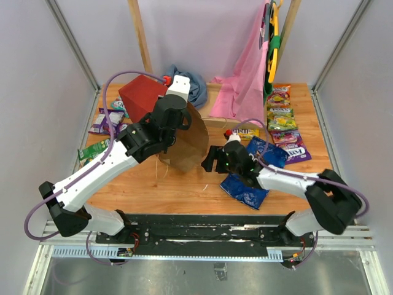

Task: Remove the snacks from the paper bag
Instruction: Place the paper bag at the center of the board.

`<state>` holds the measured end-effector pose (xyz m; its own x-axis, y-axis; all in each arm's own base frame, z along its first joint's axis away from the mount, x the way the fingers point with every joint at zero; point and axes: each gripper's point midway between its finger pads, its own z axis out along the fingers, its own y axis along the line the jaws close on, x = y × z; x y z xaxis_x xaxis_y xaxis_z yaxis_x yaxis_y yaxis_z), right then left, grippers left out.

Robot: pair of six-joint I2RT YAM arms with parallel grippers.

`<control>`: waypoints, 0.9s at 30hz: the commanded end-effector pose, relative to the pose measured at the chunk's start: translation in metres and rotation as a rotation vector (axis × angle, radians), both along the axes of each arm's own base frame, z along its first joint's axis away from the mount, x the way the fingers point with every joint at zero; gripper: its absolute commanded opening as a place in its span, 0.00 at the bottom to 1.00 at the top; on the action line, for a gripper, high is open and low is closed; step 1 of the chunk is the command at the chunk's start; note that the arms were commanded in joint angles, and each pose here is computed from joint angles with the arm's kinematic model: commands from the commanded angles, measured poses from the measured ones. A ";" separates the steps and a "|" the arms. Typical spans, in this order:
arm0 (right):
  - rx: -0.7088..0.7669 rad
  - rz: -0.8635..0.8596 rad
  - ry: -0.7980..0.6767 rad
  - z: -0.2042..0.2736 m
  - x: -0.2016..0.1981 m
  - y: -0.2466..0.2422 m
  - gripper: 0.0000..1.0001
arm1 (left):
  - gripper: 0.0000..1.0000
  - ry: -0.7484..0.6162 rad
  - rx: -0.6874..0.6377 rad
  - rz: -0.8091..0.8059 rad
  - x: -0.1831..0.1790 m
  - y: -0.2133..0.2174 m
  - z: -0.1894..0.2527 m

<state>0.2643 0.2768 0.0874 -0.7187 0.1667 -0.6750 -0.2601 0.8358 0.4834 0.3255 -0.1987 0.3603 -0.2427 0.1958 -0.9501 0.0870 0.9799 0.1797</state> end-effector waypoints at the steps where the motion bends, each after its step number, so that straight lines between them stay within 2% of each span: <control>1: 0.206 0.091 -0.120 0.040 0.021 0.055 0.74 | 0.15 -0.041 -0.038 0.032 0.002 0.007 0.017; 9: 0.322 0.066 -0.047 0.031 0.017 0.084 0.63 | 0.16 -0.045 -0.026 0.035 0.002 0.010 0.014; 14: 0.418 0.012 0.062 0.016 0.016 0.095 0.44 | 0.16 -0.047 -0.028 0.034 0.000 0.011 0.013; 16: 0.439 -0.003 0.087 0.010 0.015 0.098 0.40 | 0.16 -0.048 -0.029 0.036 -0.001 0.013 0.013; 18: 0.435 -0.008 0.103 0.005 0.013 0.100 0.36 | 0.16 -0.051 -0.030 0.037 -0.001 0.014 0.014; 21: 0.417 -0.022 0.098 0.005 0.012 0.096 0.21 | 0.16 -0.054 -0.029 0.041 -0.002 0.015 0.015; 24: 0.342 -0.048 0.078 0.007 0.012 0.082 0.11 | 0.16 -0.052 -0.028 0.045 -0.002 0.016 0.013; 27: 0.272 -0.060 0.013 0.023 0.014 0.067 0.06 | 0.16 -0.045 -0.033 0.042 -0.002 0.014 0.010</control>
